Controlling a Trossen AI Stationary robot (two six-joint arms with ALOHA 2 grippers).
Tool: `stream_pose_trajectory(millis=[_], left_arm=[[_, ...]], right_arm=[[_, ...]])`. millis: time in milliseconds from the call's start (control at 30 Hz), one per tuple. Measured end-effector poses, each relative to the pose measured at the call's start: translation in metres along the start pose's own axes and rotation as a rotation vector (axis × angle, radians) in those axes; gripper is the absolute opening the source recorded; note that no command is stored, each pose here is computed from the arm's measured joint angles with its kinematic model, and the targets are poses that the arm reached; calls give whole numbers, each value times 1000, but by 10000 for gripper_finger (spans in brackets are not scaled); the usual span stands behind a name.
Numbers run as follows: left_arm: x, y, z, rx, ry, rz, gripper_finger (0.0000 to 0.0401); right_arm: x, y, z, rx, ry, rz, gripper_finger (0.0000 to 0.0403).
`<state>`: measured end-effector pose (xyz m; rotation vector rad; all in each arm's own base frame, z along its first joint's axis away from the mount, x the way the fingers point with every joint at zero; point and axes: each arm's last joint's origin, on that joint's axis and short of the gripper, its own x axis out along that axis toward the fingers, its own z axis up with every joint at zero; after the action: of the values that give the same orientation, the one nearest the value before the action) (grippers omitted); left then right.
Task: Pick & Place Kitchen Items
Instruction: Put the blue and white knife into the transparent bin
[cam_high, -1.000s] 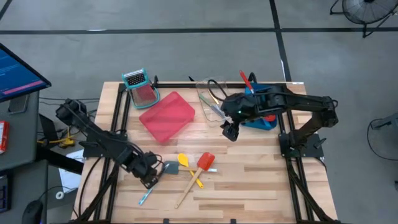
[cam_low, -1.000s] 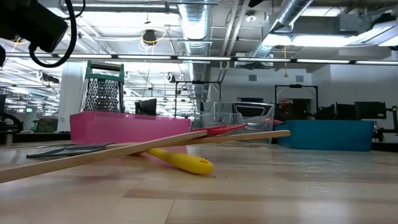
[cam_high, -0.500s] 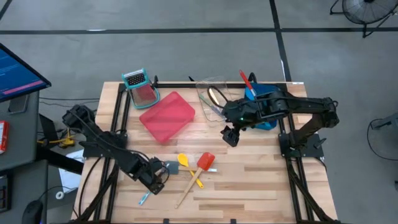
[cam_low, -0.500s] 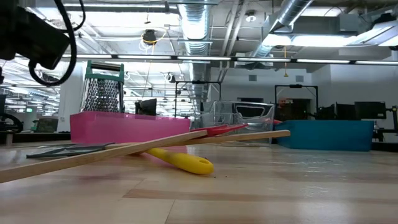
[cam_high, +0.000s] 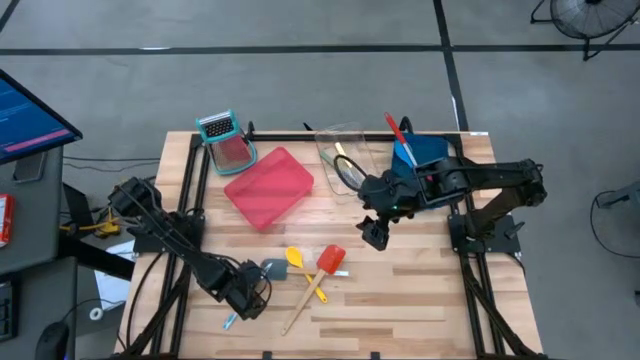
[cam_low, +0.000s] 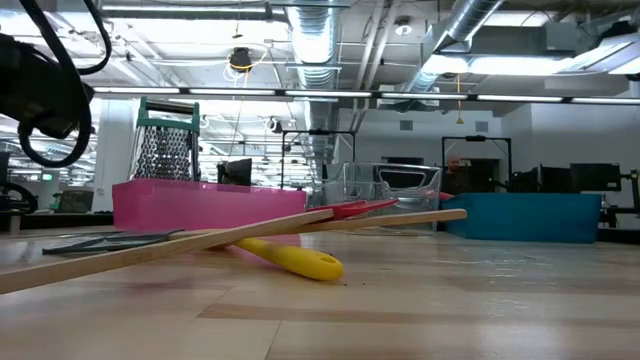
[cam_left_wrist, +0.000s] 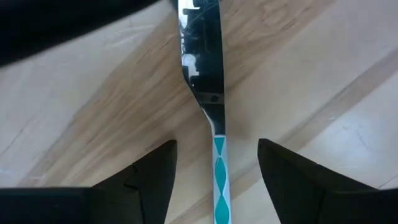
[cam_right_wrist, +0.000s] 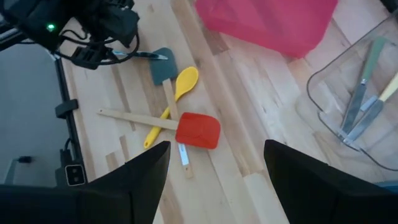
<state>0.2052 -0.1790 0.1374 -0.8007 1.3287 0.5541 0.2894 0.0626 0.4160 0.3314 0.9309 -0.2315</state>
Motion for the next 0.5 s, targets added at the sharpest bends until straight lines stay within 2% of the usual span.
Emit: stream_pose_trajectory(millis=[200, 500], left_arm=[[1, -2, 0, -31, 0, 0, 209], [10, -1, -2, -39, 41, 57, 154]], right_arm=[[-1, 8, -5, -25, 3, 19, 260], [-3, 16, -10, -58, 9, 37, 260]])
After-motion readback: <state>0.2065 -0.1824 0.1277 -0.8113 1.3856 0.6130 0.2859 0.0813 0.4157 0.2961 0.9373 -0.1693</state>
